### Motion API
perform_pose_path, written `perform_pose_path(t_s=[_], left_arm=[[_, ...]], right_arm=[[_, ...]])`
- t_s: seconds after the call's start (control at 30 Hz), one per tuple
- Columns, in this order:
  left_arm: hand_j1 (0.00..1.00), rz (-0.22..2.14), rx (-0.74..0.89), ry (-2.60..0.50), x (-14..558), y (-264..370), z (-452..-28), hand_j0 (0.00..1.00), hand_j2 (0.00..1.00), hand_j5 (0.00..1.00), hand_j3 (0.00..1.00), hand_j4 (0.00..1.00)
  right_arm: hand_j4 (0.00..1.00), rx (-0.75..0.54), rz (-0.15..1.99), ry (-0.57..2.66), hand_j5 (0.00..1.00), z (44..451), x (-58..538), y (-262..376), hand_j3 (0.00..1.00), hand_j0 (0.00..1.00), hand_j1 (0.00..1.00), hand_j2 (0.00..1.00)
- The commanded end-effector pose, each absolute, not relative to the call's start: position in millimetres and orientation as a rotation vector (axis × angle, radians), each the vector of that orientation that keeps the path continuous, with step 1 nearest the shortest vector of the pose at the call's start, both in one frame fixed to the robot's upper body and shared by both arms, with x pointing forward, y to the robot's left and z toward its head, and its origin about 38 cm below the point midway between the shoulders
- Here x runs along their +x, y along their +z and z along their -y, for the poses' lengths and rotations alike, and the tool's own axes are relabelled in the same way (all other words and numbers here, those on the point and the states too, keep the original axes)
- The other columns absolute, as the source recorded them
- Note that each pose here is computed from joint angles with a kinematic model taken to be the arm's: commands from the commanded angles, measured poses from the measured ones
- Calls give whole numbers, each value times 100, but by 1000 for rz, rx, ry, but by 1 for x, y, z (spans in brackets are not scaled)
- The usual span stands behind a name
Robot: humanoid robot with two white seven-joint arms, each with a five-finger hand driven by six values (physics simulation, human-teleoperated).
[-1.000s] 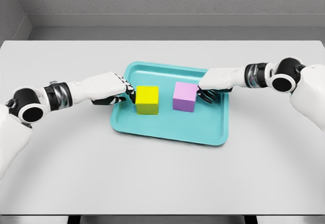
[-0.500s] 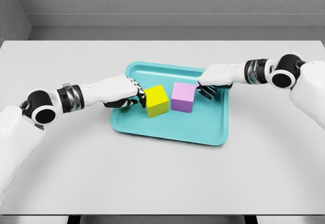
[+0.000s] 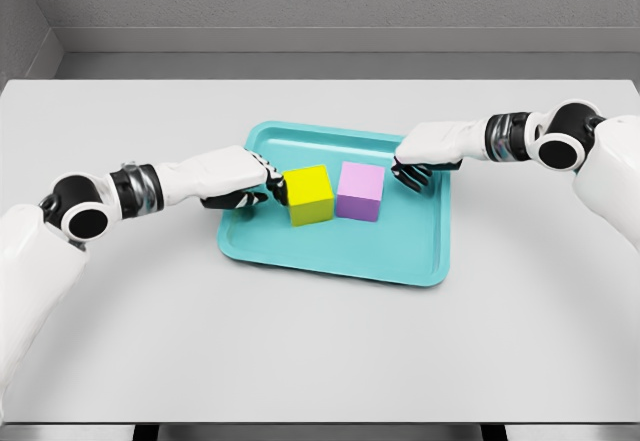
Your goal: Push two cubes
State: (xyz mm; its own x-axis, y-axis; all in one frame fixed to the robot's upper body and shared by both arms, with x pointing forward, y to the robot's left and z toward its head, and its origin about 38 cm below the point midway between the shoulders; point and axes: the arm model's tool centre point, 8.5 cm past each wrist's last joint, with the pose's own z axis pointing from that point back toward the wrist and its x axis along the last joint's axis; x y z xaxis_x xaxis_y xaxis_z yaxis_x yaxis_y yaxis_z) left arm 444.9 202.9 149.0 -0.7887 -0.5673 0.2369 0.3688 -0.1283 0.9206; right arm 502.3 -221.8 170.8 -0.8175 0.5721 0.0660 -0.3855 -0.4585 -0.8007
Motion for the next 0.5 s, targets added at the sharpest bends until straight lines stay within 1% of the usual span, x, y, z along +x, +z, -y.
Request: perform_pose_path(t_s=[0.0, 0.1, 0.37, 0.47], left_arm=[[50, 1482, 229, -1990, 447, 138, -207, 50, 50, 50, 50, 50], [49, 1476, 228, -1987, 448, 137, -208, 49, 49, 49, 49, 49], [49, 1494, 224, -1975, 453, 140, -201, 49, 49, 49, 49, 49], [49, 1472, 220, -1959, 459, 136, -206, 49, 49, 49, 49, 49]], right_arm=[[10, -282, 1173, 2264, 10, 221, 502, 171, 10, 10, 10, 10], [10, -264, 1184, 2271, 10, 211, 502, 168, 10, 10, 10, 10], [10, -262, 1184, 2273, 10, 210, 502, 167, 10, 10, 10, 10], [10, -261, 1185, 2273, 10, 209, 502, 167, 10, 10, 10, 10]])
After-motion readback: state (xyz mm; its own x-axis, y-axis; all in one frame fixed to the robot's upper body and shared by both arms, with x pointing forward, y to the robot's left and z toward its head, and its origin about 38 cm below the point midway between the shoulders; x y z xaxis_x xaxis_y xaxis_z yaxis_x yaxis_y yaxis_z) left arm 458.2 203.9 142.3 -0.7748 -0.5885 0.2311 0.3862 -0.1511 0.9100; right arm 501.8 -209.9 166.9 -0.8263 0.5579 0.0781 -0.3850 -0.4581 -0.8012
